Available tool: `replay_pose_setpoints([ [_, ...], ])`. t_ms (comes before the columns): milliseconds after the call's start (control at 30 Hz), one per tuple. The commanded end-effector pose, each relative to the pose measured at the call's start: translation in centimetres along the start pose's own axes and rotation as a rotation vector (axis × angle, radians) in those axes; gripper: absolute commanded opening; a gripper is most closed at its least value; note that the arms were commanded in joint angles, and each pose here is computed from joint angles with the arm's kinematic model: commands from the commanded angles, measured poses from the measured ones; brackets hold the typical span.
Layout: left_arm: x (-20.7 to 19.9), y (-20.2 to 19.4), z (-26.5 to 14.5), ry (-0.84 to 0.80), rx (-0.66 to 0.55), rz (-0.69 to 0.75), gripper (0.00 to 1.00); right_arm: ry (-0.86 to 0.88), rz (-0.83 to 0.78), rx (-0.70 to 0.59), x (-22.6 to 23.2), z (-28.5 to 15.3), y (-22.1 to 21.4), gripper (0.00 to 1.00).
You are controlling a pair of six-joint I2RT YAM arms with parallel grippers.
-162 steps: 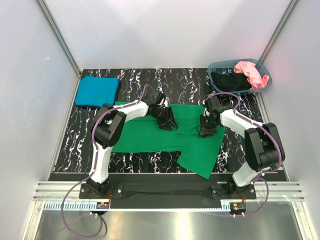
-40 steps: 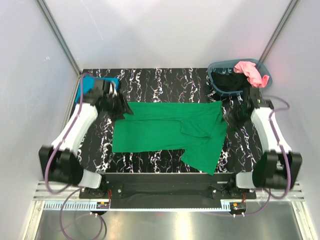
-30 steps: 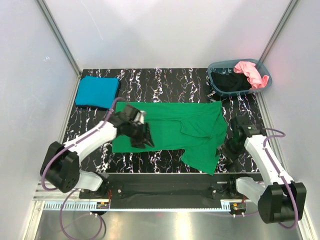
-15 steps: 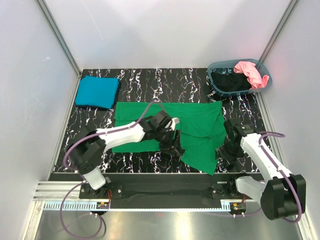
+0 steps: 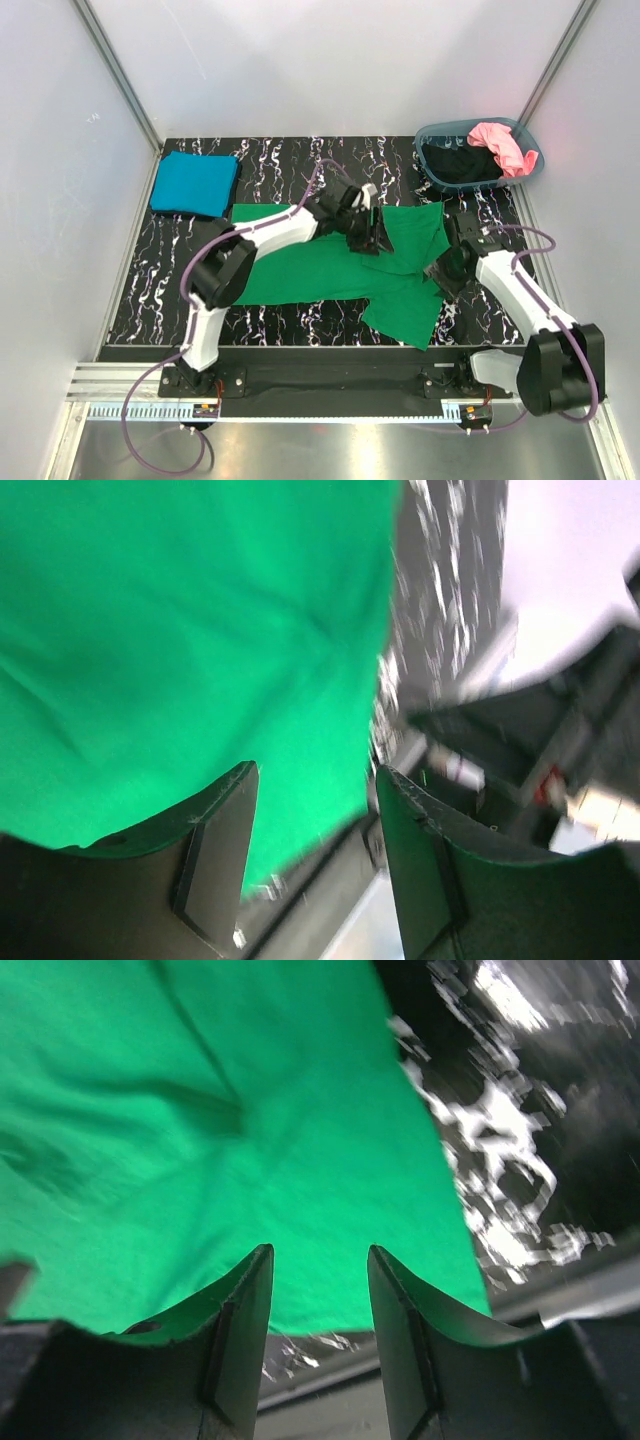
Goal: Fold and stack the t-shirts
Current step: Fold the tshirt
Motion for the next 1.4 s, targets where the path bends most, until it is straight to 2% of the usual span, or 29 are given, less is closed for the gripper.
replay_pose_setpoints([
  [0,1.4,4.6,1.0,0.037,-0.08,-0.046,0.56,0.059,-0.08,-0.095,3.3,0.3,3.2,0.5],
  [100,3.3,7.5,2.2,0.056,-0.095,-0.114,0.55,0.066,-0.105,-0.039,4.4,-0.4,3.1,0.5],
  [233,5.8,10.6,2.9,0.097,-0.149,-0.175,0.56,-0.077,-0.098,0.043,1.9,-1.4,1.8,0.55],
  [433,7.7,13.5,4.1,0.098,-0.184,-0.242,0.55,-0.117,-0.07,0.063,-1.0,-3.2,0.0,0.58],
  [600,8.7,15.3,4.6,0.094,-0.201,-0.283,0.55,-0.124,-0.038,0.102,-3.1,-2.8,-2.1,0.57],
  [800,7.8,16.8,3.4,0.042,-0.223,-0.279,0.54,-0.141,0.047,0.179,-5.0,-1.7,-4.8,0.53],
  [900,4.8,17.0,1.3,-0.03,-0.208,-0.223,0.53,-0.117,0.085,0.193,-5.3,-1.0,-5.7,0.51],
  [933,3.0,17.0,-0.7,-0.039,-0.216,-0.17,0.53,-0.102,0.089,0.199,-5.2,-0.8,-5.8,0.5],
  [1033,2.2,13.8,-3.2,0.027,-0.156,-0.087,0.53,-0.08,0.085,0.188,-4.6,-1.1,-5.5,0.5],
  [1067,-0.2,12.9,-6.0,0.032,-0.177,-0.024,0.53,-0.07,0.082,0.181,-4.3,-1.3,-5.2,0.51],
  [1100,1.8,10.9,-6.1,0.123,-0.156,-0.029,0.53,-0.053,0.078,0.165,-3.8,-1.9,-4.7,0.51],
  [1133,1.4,8.6,-6.7,0.157,-0.127,0.033,0.53,-0.052,0.068,0.148,-3.6,-2.1,-4.3,0.52],
  [1200,2.3,4.1,-8.5,0.224,-0.109,0.062,0.53,-0.034,0.061,0.118,-3.0,-3.2,-3.5,0.52],
  [1300,3.1,-2.8,-8.5,0.26,-0.023,0.098,0.53,-0.015,0.056,0.087,-2.6,-4.3,-2.9,0.53],
  [1367,3.0,-5.4,-8.2,0.242,0.007,0.095,0.54,-0.016,0.064,0.075,-2.8,-4.9,-2.8,0.53],
])
Point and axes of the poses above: each gripper's point midway between its finger pads, its own z axis out along the fingers, its own x axis along the line the jaws close on, y = z × x, the point moved 2 cm from there along -z, back along the fingers, and after that the axes turned 4 degrees about -z, right-handed, at the moved point
